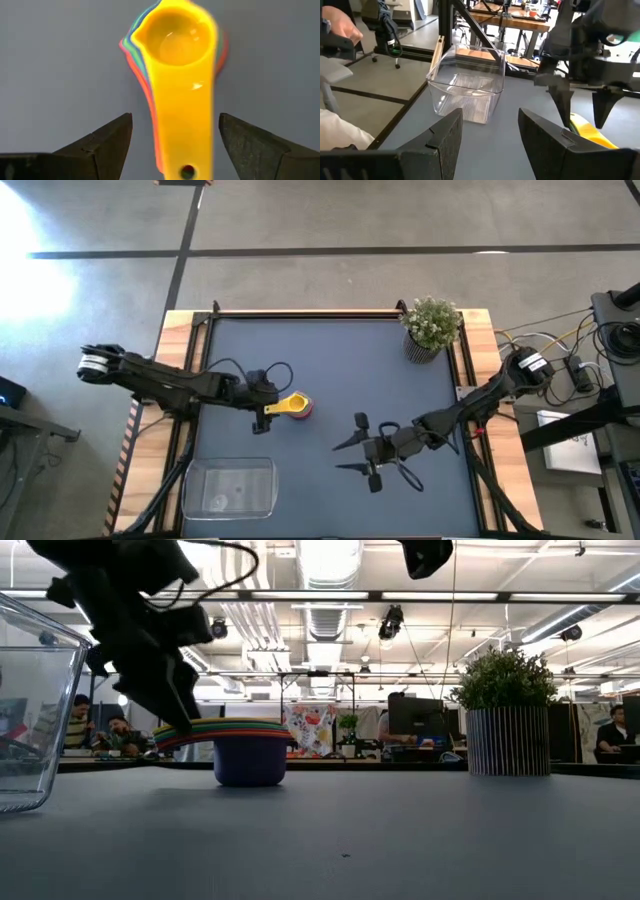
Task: Nest measuring cups in basket
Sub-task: Put the nested measuring cups into the transparent bin
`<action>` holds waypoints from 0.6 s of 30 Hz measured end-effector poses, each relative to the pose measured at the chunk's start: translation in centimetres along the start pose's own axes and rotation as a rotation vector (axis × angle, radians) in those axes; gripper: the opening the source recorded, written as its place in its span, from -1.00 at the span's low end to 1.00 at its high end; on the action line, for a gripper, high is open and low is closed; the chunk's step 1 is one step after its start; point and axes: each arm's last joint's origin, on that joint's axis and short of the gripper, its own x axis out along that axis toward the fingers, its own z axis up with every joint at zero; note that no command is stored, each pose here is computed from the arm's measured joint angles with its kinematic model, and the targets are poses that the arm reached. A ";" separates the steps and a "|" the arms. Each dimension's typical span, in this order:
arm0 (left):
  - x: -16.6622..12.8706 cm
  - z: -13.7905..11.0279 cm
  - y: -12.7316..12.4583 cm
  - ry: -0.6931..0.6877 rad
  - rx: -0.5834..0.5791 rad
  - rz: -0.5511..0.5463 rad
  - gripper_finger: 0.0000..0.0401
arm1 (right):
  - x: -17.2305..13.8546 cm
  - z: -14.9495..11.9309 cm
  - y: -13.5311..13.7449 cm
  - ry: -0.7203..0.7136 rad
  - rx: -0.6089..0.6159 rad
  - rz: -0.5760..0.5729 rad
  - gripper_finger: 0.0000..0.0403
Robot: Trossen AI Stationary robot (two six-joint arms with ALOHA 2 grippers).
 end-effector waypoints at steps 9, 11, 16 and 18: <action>2.3 0.9 -0.2 0.111 0.054 -0.009 0.34 | 0.0 -0.1 0.0 0.007 0.000 0.000 -0.11; 2.6 1.4 -0.3 0.133 0.069 -0.007 0.26 | 0.0 -0.1 0.0 0.011 0.001 0.000 -0.12; 3.1 2.3 -0.5 0.201 0.100 -0.005 -0.14 | 0.0 -0.1 0.0 0.011 0.002 0.000 -0.12; 3.2 2.6 -0.5 0.211 0.105 -0.034 -0.33 | 0.0 -0.1 0.0 0.011 0.003 0.000 -0.11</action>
